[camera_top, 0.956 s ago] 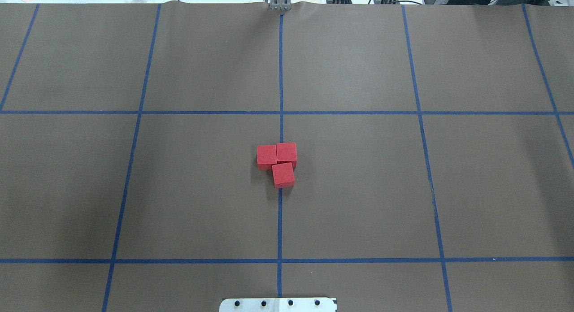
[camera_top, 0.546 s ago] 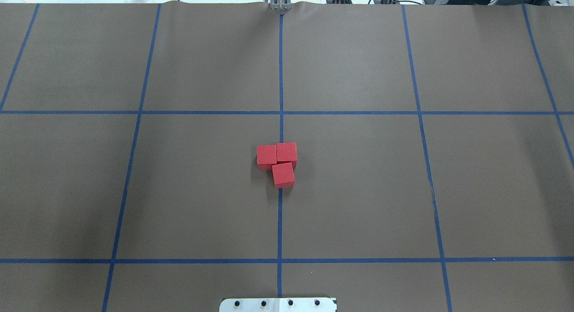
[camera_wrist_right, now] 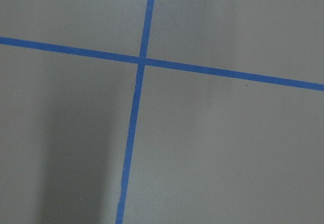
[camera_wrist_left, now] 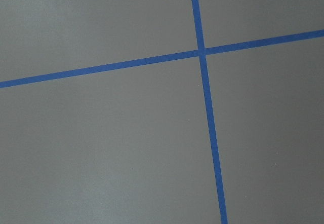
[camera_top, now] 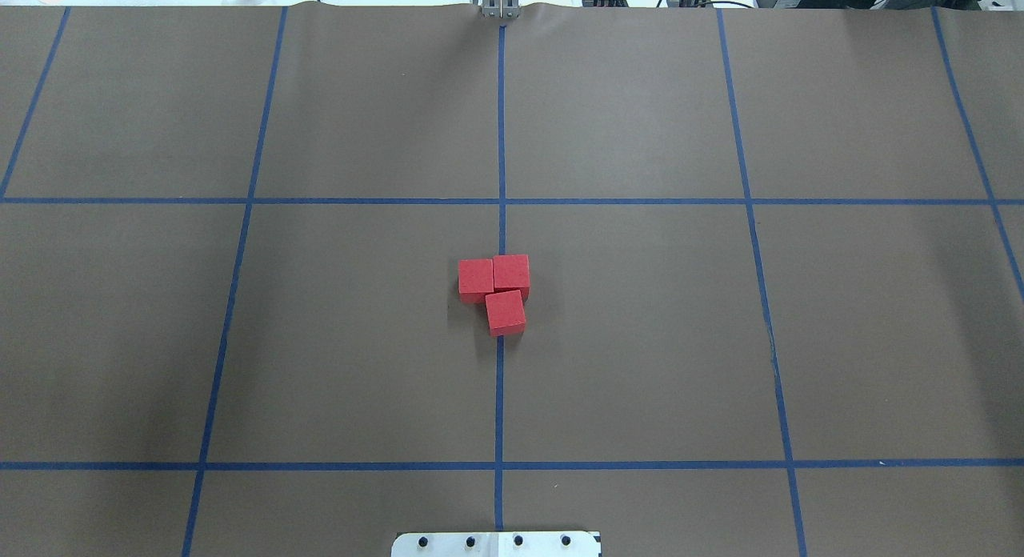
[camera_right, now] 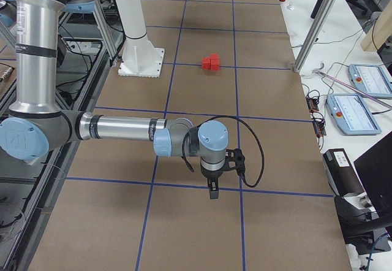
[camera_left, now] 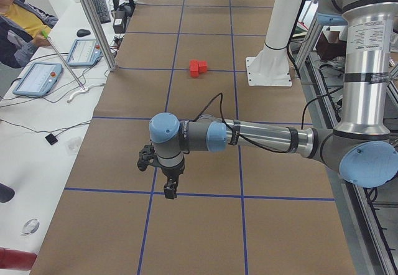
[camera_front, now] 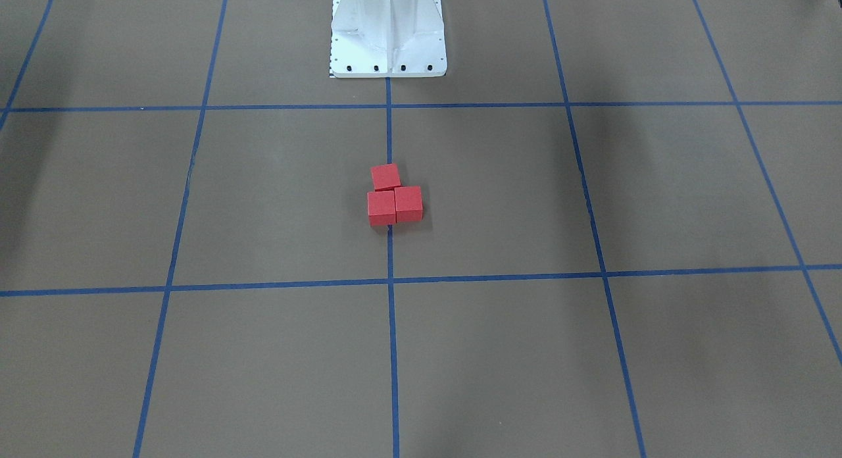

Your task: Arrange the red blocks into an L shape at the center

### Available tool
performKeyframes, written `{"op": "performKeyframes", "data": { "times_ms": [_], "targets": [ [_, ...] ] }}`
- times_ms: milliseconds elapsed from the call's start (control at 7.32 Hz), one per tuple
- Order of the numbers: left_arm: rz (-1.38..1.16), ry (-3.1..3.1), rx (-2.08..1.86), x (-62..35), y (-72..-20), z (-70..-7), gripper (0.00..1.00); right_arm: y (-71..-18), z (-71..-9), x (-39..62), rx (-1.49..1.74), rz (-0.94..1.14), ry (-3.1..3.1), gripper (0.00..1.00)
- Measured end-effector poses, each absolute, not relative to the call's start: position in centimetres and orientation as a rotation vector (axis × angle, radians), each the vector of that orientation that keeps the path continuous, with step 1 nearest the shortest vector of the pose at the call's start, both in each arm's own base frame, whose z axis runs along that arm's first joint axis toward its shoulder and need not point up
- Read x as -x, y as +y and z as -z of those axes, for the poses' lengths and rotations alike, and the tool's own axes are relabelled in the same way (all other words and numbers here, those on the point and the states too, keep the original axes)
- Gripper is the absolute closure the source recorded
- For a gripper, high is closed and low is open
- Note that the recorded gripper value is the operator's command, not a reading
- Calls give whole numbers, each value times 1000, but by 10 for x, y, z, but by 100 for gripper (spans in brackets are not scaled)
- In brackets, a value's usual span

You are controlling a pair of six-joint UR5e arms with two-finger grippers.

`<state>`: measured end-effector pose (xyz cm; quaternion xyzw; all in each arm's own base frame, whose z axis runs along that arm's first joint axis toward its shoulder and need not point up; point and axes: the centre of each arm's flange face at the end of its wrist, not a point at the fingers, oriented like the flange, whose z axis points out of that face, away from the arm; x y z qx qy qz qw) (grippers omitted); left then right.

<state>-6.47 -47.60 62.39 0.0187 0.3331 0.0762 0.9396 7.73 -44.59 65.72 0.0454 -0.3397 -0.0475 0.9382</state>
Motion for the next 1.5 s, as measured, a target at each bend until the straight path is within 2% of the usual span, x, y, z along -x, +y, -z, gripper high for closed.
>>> {"op": "performKeyframes", "data": {
  "times_ms": [1502],
  "targets": [
    [-163, 679, -52, 64, -477, -625, 0, -444, -667, -74, -67, 83, -742, 1]
  ]
}}
